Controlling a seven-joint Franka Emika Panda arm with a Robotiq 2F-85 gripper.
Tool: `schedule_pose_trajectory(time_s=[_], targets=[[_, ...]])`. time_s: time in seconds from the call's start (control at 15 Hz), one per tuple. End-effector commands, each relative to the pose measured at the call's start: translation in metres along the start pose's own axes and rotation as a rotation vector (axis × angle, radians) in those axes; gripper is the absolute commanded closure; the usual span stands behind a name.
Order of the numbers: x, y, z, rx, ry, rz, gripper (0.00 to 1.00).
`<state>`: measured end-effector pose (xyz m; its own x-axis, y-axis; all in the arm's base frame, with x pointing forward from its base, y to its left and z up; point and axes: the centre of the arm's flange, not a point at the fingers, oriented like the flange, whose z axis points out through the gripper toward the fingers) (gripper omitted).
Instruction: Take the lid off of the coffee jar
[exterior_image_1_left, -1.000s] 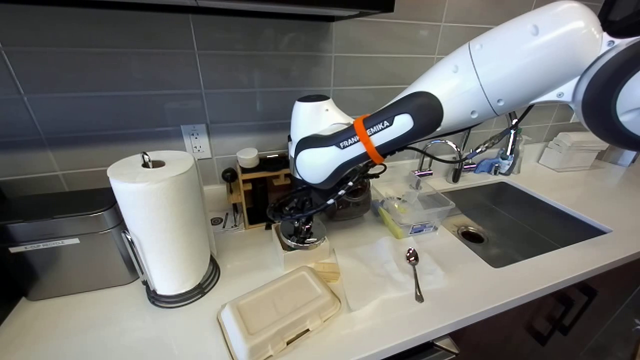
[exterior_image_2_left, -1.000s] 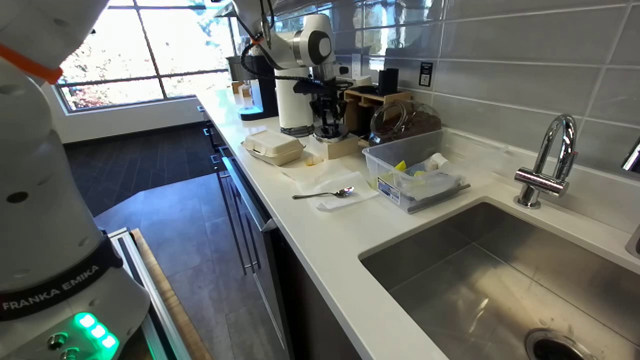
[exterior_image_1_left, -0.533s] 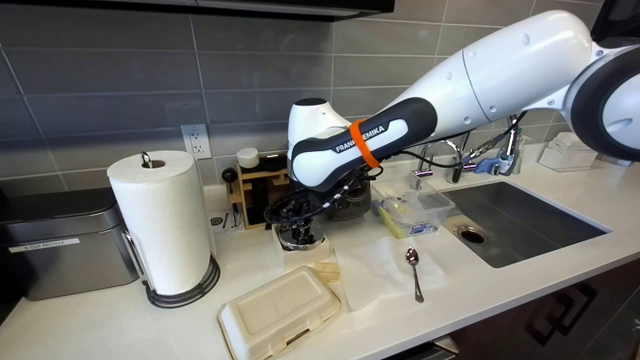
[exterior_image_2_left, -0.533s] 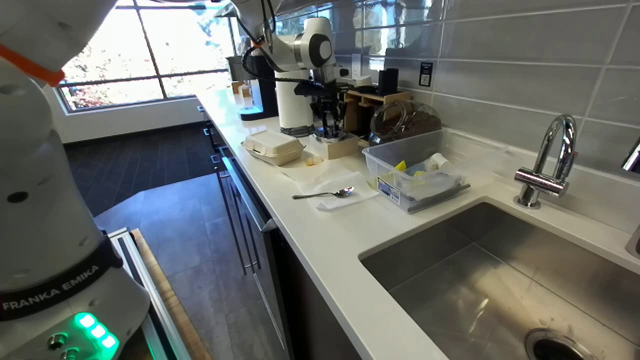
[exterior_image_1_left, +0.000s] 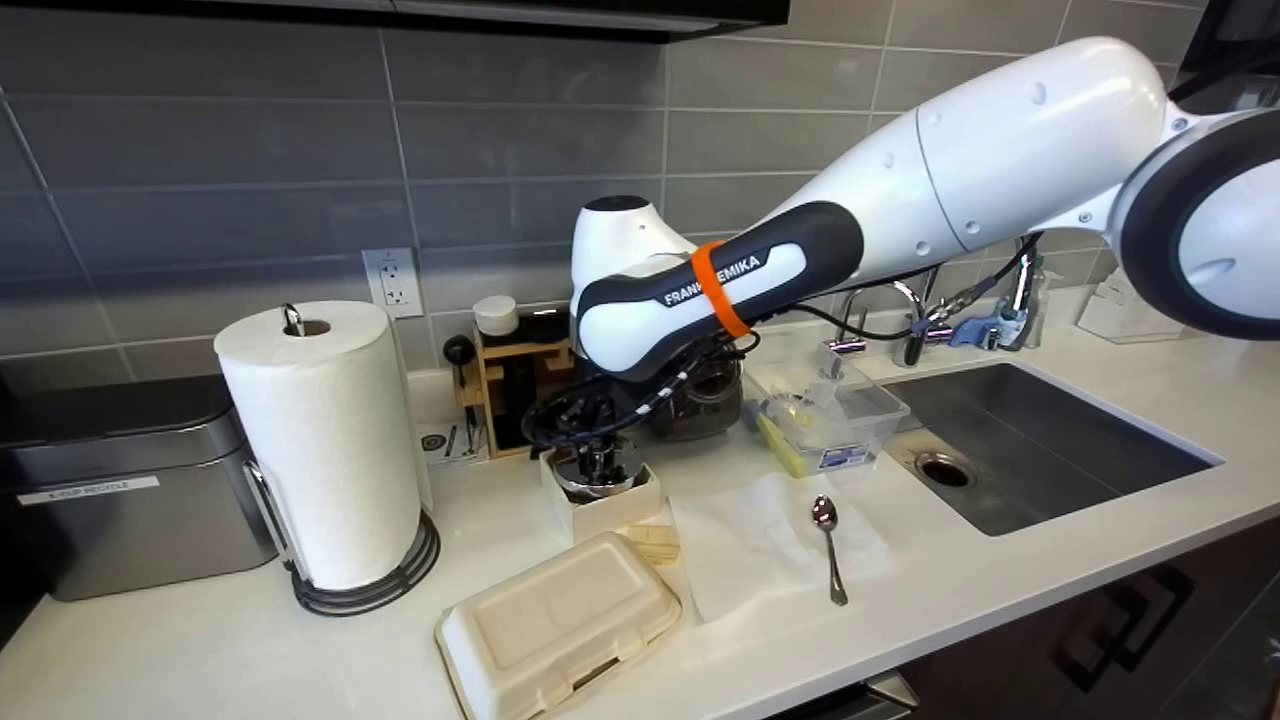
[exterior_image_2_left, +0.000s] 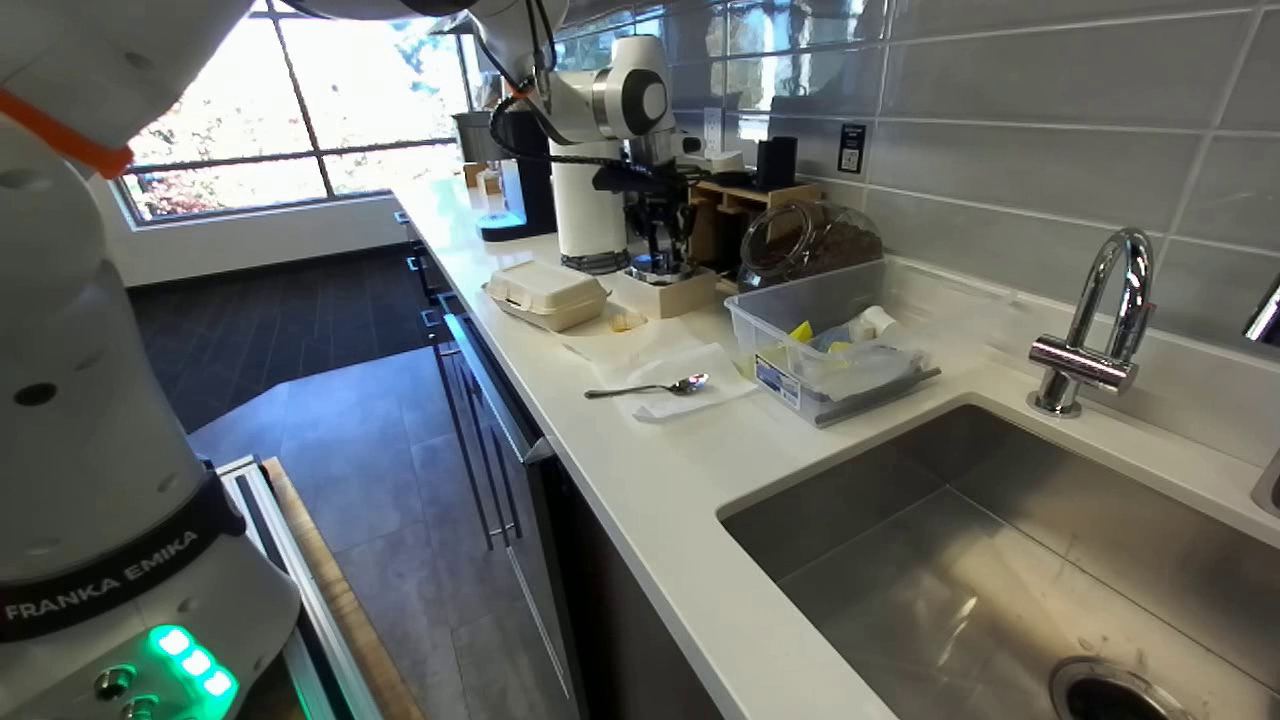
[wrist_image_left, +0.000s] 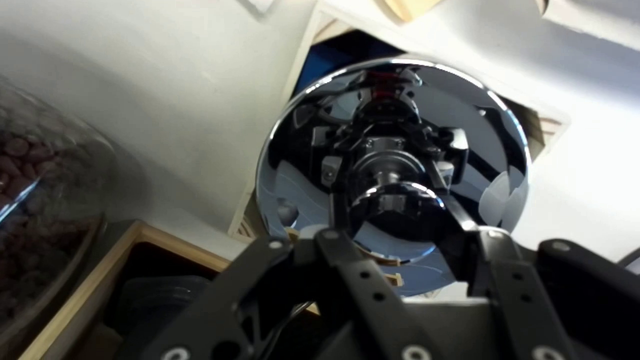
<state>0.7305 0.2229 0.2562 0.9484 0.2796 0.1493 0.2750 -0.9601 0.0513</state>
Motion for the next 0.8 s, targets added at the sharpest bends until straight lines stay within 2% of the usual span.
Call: schedule_pose_trajectory(time_s=[0.0,0.13,0.2,0.27,0.47,0.6,0.73], targets=[[0.0111,-0.0025,0.0084,0.005,-0.031,-0.013,0.79],[0.0112,-0.0025,0.0089,-0.001,-0.047,-0.014,0.79],[0.011,-0.0026,0.0092,-0.002,-0.054,-0.013,0.48],[0.0107,-0.0028,0.009,-0.002,-0.06,-0.011,0.28],[0.0099,-0.0026,0.0091,-0.001,-0.077,-0.008,0.06],[0.0102,-0.0023,0.0079,0.001,-0.077,-0.004,0.0],[0.0109,-0.0017,0.0023,0.004,-0.069,0.003,0.0]])
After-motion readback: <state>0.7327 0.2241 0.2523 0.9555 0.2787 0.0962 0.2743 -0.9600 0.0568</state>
